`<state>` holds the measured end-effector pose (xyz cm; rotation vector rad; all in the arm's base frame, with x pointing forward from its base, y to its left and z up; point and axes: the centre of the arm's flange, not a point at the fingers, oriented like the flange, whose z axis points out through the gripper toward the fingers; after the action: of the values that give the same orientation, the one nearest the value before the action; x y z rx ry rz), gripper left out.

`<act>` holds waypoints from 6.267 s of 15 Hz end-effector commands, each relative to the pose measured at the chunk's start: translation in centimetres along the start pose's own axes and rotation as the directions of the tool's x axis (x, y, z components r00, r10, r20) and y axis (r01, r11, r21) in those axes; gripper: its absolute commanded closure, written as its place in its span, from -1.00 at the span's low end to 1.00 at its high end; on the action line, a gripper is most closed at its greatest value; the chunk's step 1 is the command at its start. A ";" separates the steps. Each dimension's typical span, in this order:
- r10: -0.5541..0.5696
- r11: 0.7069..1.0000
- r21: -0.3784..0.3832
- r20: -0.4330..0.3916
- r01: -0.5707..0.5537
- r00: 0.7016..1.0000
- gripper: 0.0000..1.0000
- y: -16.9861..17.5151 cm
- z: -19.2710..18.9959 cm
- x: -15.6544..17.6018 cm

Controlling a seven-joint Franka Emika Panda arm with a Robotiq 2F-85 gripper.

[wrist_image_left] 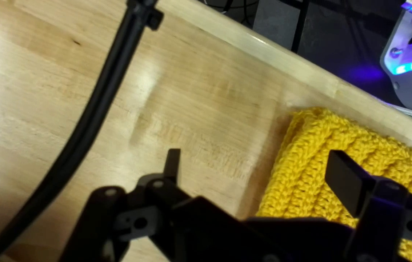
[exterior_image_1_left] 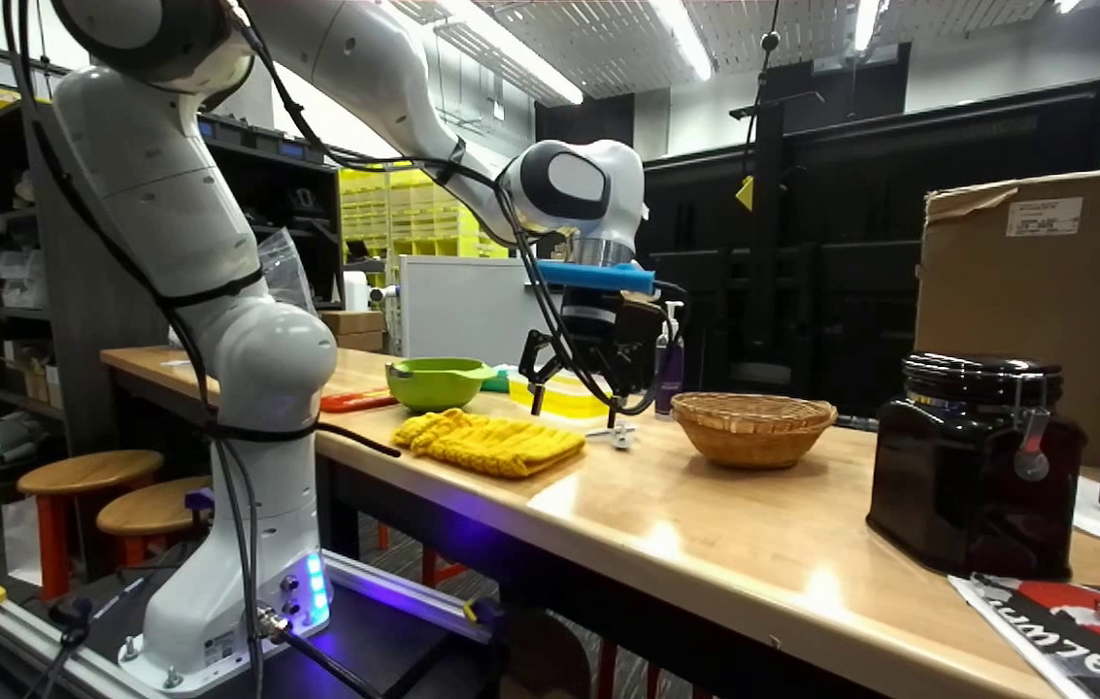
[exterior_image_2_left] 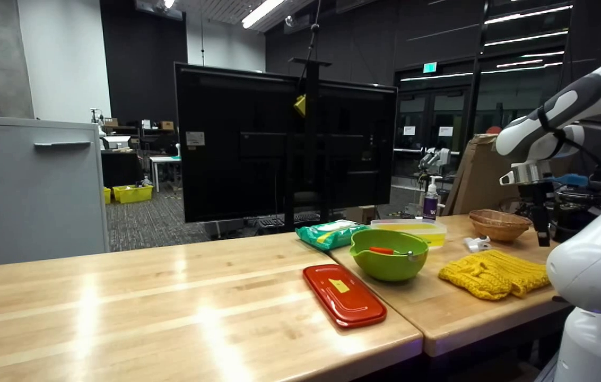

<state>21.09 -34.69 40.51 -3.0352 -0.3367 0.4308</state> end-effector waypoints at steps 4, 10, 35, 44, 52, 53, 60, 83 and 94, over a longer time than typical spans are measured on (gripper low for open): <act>-0.082 0.987 0.136 -0.037 0.086 0.996 -1.00 0.0 0.6 -0.4; -0.078 0.988 0.130 -0.032 0.082 0.996 -1.00 -0.5 1.1 0.0; -0.143 0.966 0.228 0.093 0.119 0.985 0.43 -0.8 5.7 5.2; -0.103 0.989 0.123 0.116 0.088 0.988 0.98 -1.2 3.2 5.0; 0.026 0.993 -0.119 0.201 -0.002 0.979 0.99 -3.2 -0.8 5.2; 0.045 0.989 -0.149 0.207 -0.014 0.977 0.99 -3.4 -1.3 5.2; 0.203 0.919 -0.383 0.270 -0.088 0.941 0.99 -6.6 -2.8 5.7; 0.301 0.712 -0.695 0.433 0.102 0.850 0.99 -22.2 0.5 10.4; 0.228 0.670 -0.704 0.496 0.235 0.838 0.99 -26.3 2.7 12.9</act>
<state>27.31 -7.53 37.72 -3.6026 -0.6650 1.5148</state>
